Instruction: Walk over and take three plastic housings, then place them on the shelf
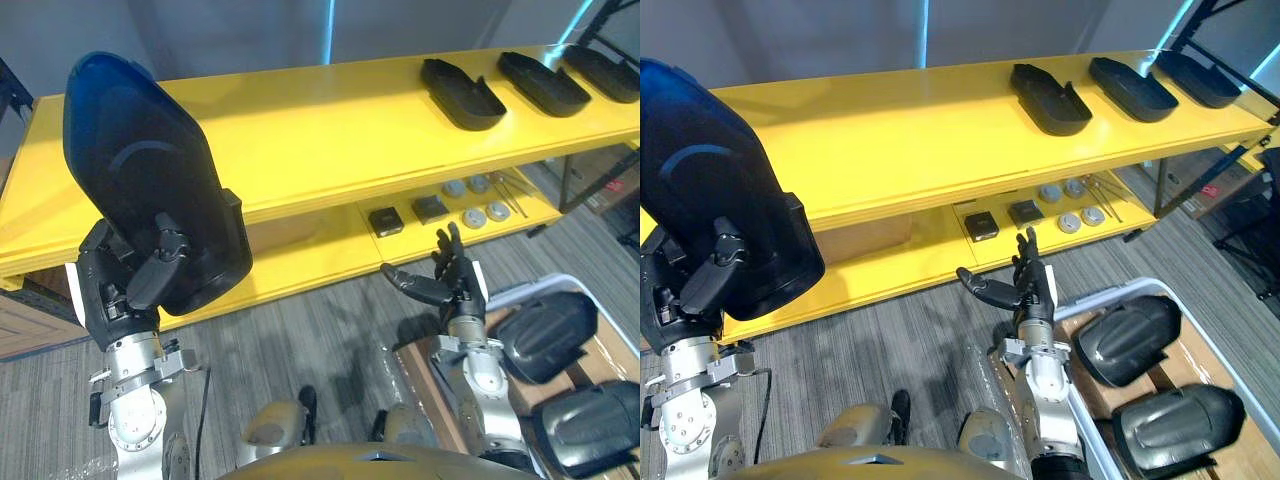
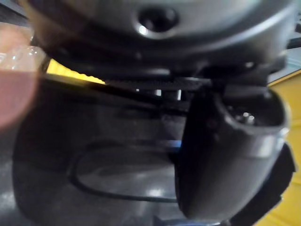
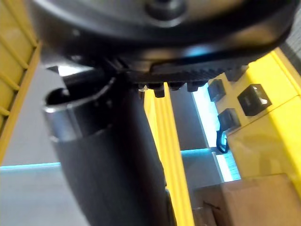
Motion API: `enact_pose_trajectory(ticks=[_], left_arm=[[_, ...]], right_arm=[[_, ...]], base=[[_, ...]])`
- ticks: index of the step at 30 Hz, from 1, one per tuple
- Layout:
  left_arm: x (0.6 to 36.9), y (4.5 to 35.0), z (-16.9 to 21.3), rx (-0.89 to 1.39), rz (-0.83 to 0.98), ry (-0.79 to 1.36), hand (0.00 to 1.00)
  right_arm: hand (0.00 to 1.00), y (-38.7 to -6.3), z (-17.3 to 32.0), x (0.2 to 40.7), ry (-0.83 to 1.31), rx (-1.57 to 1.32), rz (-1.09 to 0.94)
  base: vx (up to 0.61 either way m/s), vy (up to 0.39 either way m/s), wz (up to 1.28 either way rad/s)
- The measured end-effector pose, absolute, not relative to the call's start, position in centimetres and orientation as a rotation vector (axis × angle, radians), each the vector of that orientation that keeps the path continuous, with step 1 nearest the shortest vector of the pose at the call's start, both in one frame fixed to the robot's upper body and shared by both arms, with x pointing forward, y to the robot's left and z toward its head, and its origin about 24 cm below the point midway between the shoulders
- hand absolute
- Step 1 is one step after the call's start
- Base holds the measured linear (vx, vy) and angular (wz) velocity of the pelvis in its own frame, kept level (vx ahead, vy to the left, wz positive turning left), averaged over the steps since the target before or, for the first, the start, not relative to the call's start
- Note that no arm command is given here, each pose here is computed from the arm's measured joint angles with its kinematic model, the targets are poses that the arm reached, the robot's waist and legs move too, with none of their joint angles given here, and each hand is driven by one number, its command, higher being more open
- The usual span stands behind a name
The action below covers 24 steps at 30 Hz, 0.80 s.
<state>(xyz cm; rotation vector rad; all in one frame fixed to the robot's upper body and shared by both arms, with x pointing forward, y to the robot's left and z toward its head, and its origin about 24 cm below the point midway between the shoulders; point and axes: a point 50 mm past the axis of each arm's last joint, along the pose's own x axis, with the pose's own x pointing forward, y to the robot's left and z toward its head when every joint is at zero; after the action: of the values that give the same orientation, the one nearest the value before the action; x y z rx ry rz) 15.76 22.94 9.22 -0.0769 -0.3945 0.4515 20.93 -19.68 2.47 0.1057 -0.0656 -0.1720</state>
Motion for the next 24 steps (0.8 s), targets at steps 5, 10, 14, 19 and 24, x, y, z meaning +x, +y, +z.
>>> enact_pose_trajectory(ticks=[5, 10, 14, 19, 24], left_arm=[[16.6, 21.4, 7.6, -0.119, 0.386, -0.323, 0.0], [16.9, 19.9, 7.6, -0.148, 0.291, -0.33, 0.0], [16.9, 20.2, 7.7, -0.129, 0.286, -0.33, 0.0], [17.2, 20.8, 8.6, -0.09, 0.275, -0.378, 0.0], [18.1, 20.6, 10.7, -0.081, 0.219, -0.502, 0.0]], right_arm=[[1.0, -21.0, 2.9, 19.5, -0.082, 0.093, -0.211], [1.0, -21.4, 7.2, 21.0, -0.327, 0.021, -0.286], [1.0, -22.5, 8.0, 20.7, -0.362, 0.009, -0.329], [1.0, -23.7, 10.9, 20.9, -0.465, -0.092, -0.263], [1.0, -24.3, 11.3, 20.6, -0.491, -0.058, -0.297]], base=[[0.37, -0.08, 0.74], [0.53, -0.207, 0.12], [0.06, 0.0, -0.05], [-0.04, 0.05, -0.12], [0.01, 0.102, -0.65]])
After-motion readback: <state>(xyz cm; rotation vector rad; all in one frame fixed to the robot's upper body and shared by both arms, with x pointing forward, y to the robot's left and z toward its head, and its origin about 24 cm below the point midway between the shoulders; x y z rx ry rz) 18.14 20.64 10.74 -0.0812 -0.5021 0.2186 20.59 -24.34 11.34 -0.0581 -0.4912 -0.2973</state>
